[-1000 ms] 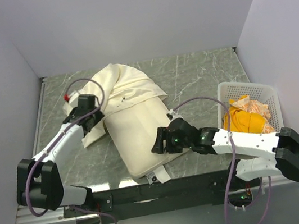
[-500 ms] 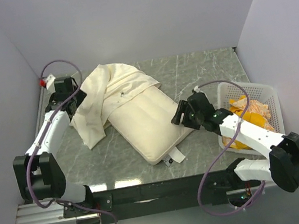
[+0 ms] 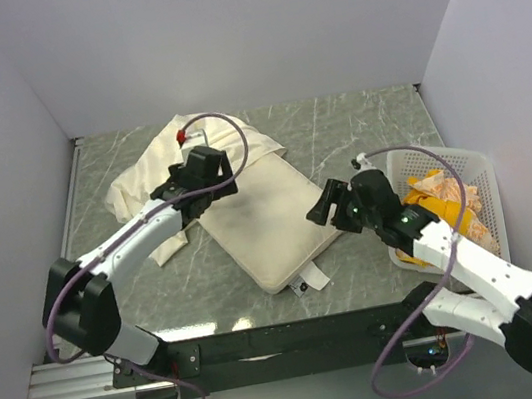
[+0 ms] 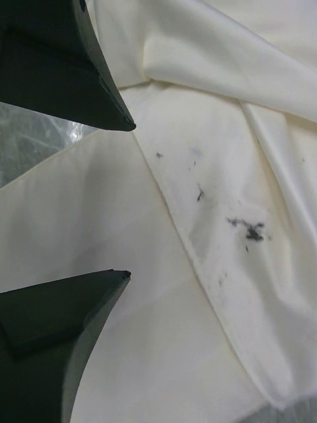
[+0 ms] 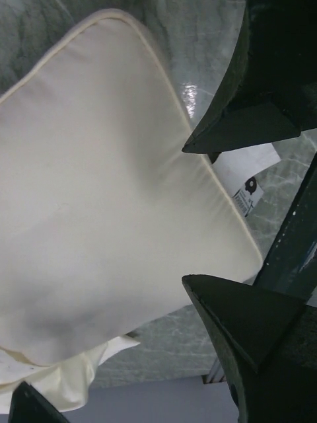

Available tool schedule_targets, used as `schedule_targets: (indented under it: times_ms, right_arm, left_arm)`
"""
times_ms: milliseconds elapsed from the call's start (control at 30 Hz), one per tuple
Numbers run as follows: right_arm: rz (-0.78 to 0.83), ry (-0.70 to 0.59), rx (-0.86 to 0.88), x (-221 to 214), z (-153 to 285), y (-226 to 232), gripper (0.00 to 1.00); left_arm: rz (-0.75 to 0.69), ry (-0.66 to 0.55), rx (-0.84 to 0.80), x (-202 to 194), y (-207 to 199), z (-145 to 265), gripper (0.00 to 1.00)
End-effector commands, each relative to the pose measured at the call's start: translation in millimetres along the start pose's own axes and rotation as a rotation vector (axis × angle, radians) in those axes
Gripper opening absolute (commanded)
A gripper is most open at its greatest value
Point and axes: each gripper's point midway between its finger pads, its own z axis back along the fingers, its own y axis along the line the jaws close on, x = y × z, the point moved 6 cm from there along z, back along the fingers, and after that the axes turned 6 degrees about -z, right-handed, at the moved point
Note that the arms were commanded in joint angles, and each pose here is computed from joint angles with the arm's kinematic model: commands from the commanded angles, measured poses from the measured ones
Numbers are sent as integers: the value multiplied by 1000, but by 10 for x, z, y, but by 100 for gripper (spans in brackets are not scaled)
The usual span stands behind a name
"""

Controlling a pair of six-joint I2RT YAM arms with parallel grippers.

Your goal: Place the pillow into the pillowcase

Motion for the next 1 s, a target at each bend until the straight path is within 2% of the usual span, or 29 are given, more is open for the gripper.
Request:
schedule_targets:
  times_ms: [0, 100, 267, 433, 467, 500, 533, 567, 600, 700, 733, 967]
  right_arm:
    - [-69, 1, 81, -126, 125, -7, 81]
    - [-100, 1, 101, -222, 149, -97, 87]
    - [-137, 28, 117, -339, 130, -184, 88]
    - [-149, 70, 183, -454, 20, -200, 88]
    - [-150, 57, 220, -436, 6, -151, 91]
    - [-153, 63, 236, -451, -6, -143, 92]
    - [-156, 73, 238, -491, -49, -170, 94]
    - [-162, 76, 255, -502, -60, -142, 97]
    - [-157, 68, 277, -502, -81, -99, 98]
    - [-171, 83, 259, -539, -202, -100, 100]
    - [-184, 89, 261, -540, -222, -88, 100]
    - [-269, 81, 270, -588, -392, -120, 100]
  left_arm:
    - [-98, -3, 149, -26, 161, -209, 91]
    - [-145, 22, 172, -52, 122, -380, 93]
    - [-174, 52, 198, -156, 95, -572, 88]
    - [-201, 44, 271, -178, 165, -683, 79]
    - [-203, 42, 278, -178, 178, -700, 77]
    - [-211, 46, 280, -188, 180, -724, 72]
    - [-214, 51, 281, -190, 183, -733, 57]
    - [-215, 56, 275, -194, 170, -746, 48]
    - [-219, 62, 254, -187, 142, -749, 29]
    - [-211, 72, 181, -161, 52, -719, 5]
    - [-213, 81, 168, -169, 44, -702, 1]
    - [-186, 114, -105, -121, -283, -310, 1]
